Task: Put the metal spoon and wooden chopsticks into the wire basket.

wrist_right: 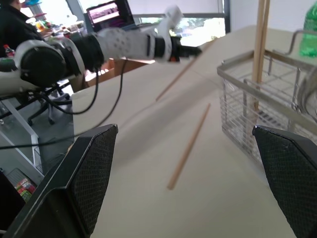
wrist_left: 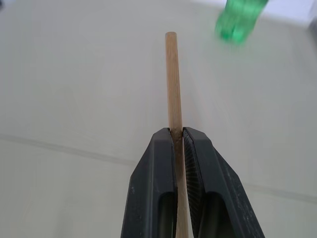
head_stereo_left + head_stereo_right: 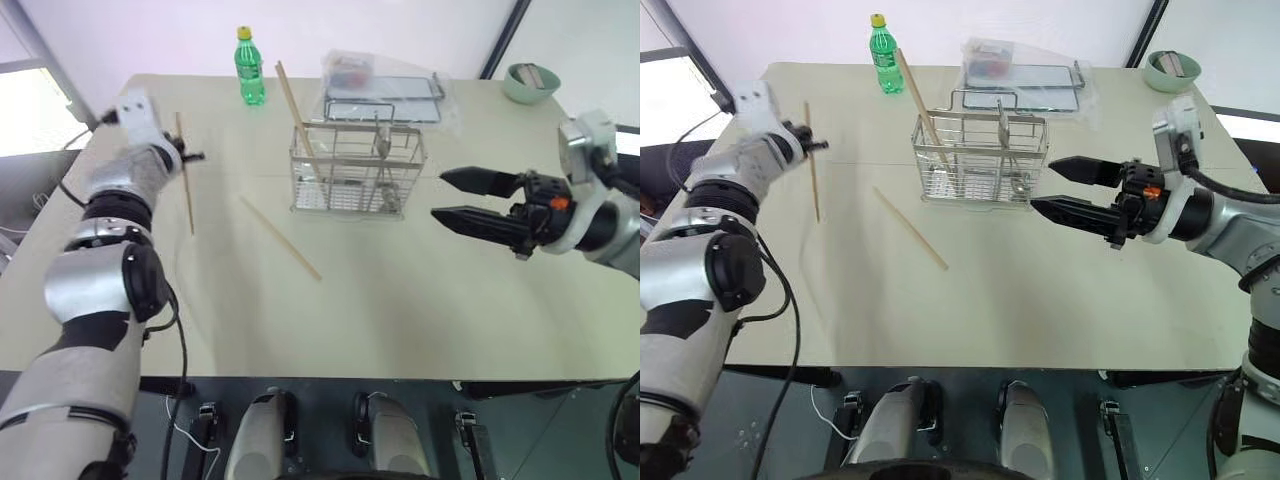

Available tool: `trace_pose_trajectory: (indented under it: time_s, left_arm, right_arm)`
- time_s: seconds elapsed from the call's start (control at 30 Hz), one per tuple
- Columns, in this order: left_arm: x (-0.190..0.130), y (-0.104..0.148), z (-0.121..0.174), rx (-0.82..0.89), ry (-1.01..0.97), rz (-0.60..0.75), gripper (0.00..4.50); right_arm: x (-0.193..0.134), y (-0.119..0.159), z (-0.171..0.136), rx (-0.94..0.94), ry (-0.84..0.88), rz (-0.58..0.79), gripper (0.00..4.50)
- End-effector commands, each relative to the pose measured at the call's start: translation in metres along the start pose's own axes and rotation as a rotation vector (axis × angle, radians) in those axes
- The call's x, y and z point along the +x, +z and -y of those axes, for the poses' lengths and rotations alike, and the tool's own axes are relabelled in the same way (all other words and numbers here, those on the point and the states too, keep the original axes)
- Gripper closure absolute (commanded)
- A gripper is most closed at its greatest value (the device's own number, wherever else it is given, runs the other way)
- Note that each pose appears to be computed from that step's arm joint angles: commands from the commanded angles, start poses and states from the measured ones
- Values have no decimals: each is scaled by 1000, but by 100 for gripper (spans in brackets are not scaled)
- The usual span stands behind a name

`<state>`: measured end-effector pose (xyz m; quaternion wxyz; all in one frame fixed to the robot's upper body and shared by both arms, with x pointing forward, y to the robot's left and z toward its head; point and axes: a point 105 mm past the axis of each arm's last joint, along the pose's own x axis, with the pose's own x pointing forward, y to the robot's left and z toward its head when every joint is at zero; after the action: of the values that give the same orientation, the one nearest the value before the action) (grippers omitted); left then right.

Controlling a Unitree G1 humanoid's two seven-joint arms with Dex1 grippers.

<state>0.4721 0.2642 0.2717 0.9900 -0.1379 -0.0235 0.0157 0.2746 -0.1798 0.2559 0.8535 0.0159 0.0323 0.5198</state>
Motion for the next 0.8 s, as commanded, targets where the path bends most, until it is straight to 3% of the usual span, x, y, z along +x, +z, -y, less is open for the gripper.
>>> trace_pose_trajectory:
  time_s: [0.03, 0.13, 0.27, 0.37, 0.47, 0.8]
  left_arm:
    - [-26, 114, 51, -169, -271, 385, 440]
    - [-43, 146, 90, -267, -418, 499, 440]
    - [-46, 151, 150, -290, -560, 509, 440]
    - [-43, 136, 184, -268, -626, 491, 440]
    - [-38, 106, 209, -204, -670, 453, 440]
    - [-32, 46, 229, 5, -671, 460, 440]
  right_arm:
    - [-11, 11, 2, -49, -49, 22, 0]
    - [-12, 12, 5, -38, -73, 44, 0]
    - [-10, 12, 5, -38, -87, 57, 0]
    - [-10, 13, 3, -42, -101, 68, 0]
    - [-15, 18, 1, -38, -128, 101, 0]
    - [-31, 21, -3, -18, -208, 141, 0]
